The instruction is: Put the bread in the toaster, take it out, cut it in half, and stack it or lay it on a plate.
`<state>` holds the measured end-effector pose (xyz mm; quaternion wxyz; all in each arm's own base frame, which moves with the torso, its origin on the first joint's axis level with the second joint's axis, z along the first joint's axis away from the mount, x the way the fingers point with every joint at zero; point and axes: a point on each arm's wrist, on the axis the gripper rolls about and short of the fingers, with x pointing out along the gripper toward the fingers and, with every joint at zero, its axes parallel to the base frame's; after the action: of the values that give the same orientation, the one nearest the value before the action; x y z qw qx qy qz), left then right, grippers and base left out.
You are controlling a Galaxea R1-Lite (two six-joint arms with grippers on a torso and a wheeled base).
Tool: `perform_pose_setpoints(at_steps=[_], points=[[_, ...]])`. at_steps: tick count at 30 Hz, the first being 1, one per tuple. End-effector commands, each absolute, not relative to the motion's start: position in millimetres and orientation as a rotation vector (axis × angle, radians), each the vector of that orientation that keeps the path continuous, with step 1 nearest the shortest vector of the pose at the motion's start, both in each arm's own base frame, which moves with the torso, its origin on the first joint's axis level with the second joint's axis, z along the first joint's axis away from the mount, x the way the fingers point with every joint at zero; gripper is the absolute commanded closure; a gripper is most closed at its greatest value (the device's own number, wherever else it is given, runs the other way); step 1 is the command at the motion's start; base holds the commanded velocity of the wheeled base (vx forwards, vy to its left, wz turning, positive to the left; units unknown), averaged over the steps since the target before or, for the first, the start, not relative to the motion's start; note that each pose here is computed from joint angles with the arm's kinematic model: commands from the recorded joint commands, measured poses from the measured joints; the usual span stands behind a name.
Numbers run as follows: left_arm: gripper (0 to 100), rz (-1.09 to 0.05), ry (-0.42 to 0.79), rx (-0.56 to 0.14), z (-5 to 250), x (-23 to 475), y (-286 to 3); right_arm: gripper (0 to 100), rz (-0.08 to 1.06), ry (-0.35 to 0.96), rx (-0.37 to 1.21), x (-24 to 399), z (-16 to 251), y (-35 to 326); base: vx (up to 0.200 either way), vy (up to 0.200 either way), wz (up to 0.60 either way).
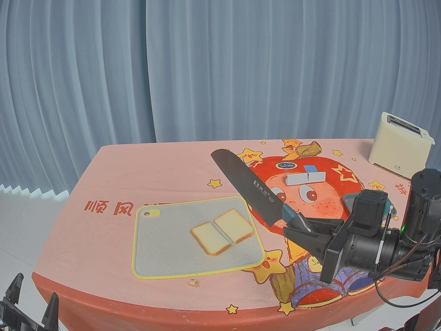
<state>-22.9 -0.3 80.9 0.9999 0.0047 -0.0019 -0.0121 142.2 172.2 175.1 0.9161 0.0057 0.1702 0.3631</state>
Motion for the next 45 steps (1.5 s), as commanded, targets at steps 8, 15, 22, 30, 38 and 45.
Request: perform_pose_setpoints(at_steps=[8, 15, 22, 30, 38, 45], points=[[0, -0.026, 0.004, 0.009, 75.8, -22.3, -0.3, 100, 0.750, 0.351, 0.010, 141.5, 174.8, 172.3, 0.000, 0.000, 0.00], [0, -0.025, 0.004, 0.009, 75.8, -22.3, -0.3, 100, 0.747, 0.350, 0.012, 142.4, 175.2, 172.4, 0.000, 0.000, 0.00], [0, -0.025, 0.004, 0.009, 75.8, -22.3, -0.3, 100, 0.746, 0.355, 0.009, 142.5, 173.7, 172.5, 0.000, 0.000, 0.00], [0, -0.025, 0.004, 0.009, 75.8, -22.3, -0.3, 100, 0.729, 0.349, 0.014, 144.8, 175.1, 169.2, 0.000, 0.000, 0.00], [0, -0.025, 0.004, 0.009, 75.8, -22.3, -0.3, 100, 0.696, 0.344, 0.016, 148.1, 175.4, 165.3, 0.000, 0.000, 0.00], [0, -0.025, 0.004, 0.009, 75.8, -22.3, -0.3, 100, 0.691, 0.355, 0.010, 148.3, 172.6, 165.1, 0.000, 0.000, 0.00]])
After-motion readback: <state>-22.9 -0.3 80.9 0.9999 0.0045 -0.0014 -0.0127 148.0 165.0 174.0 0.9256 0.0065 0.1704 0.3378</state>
